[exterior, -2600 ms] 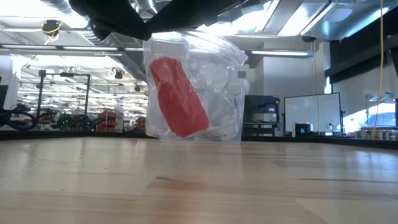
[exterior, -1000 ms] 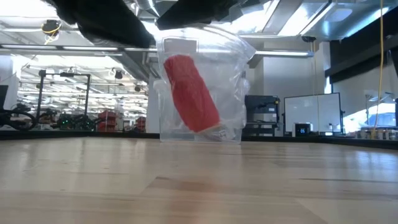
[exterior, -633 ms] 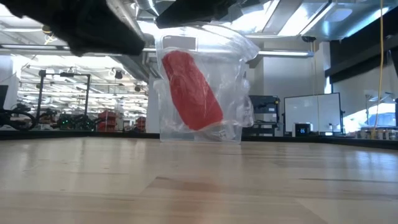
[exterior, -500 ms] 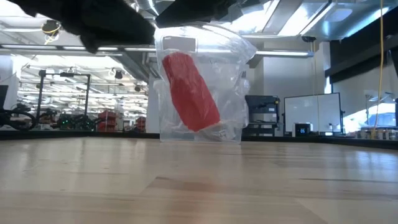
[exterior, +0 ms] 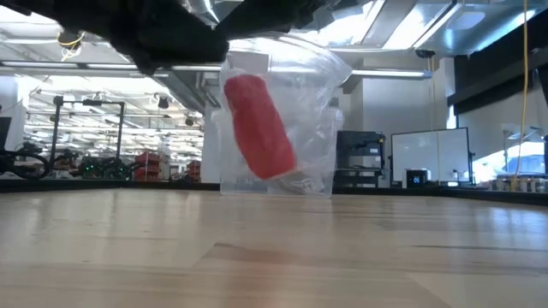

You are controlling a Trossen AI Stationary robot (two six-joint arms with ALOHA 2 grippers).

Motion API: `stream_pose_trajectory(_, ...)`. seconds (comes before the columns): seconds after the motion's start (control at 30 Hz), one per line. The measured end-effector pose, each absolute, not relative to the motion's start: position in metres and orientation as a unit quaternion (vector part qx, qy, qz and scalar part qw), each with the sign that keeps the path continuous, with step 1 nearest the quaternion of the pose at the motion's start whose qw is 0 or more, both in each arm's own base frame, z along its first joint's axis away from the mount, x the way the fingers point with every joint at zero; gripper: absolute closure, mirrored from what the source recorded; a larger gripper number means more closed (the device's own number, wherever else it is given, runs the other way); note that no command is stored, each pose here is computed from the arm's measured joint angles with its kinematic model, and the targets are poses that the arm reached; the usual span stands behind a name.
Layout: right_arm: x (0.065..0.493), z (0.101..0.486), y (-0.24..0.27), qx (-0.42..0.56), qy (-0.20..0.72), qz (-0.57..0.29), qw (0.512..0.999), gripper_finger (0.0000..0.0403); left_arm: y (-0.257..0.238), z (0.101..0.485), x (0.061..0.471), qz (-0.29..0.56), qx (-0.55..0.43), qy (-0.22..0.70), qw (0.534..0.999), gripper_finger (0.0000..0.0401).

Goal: Roll bandage
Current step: Close the transparent zip bag

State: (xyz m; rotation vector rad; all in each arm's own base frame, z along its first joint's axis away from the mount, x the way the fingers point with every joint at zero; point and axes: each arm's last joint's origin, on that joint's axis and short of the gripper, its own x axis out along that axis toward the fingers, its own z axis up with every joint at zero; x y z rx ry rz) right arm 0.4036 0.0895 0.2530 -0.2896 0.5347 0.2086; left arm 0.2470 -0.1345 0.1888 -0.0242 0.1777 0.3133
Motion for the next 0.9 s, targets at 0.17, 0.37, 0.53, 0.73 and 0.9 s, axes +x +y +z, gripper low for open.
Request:
stream_pose_trajectory(0.17, 0.404, 0.253, 0.089, -0.142, 0.264, 0.103, 0.949, 0.0372, -0.139, 0.187, 0.242, 0.185, -0.028, 0.084, 0.979, 0.0287)
stream_pose_trajectory(0.37, 0.404, 0.253, 0.089, -0.142, 0.262, 0.102, 0.949, 0.0372, -0.138, 0.191, 0.240, 0.199, -0.017, 0.077, 0.977, 0.0287)
stream_pose_trajectory(0.53, 0.405, 0.255, 0.090, -0.141, 0.251, 0.102, 0.952, 0.0372, -0.132, 0.188, 0.249, 0.147, -0.031, 0.094, 0.984, 0.0287)
stream_pose_trajectory(0.73, 0.405, 0.255, 0.090, -0.141, 0.251, 0.102, 0.952, 0.0372, -0.131, 0.196, 0.251, 0.139, -0.017, 0.068, 0.988, 0.0300)
stream_pose_trajectory(0.9, 0.405, 0.255, 0.090, -0.141, 0.251, 0.102, 0.952, 0.0372, -0.132, 0.196, 0.251, 0.136, 0.000, 0.070, 0.988, 0.0350)
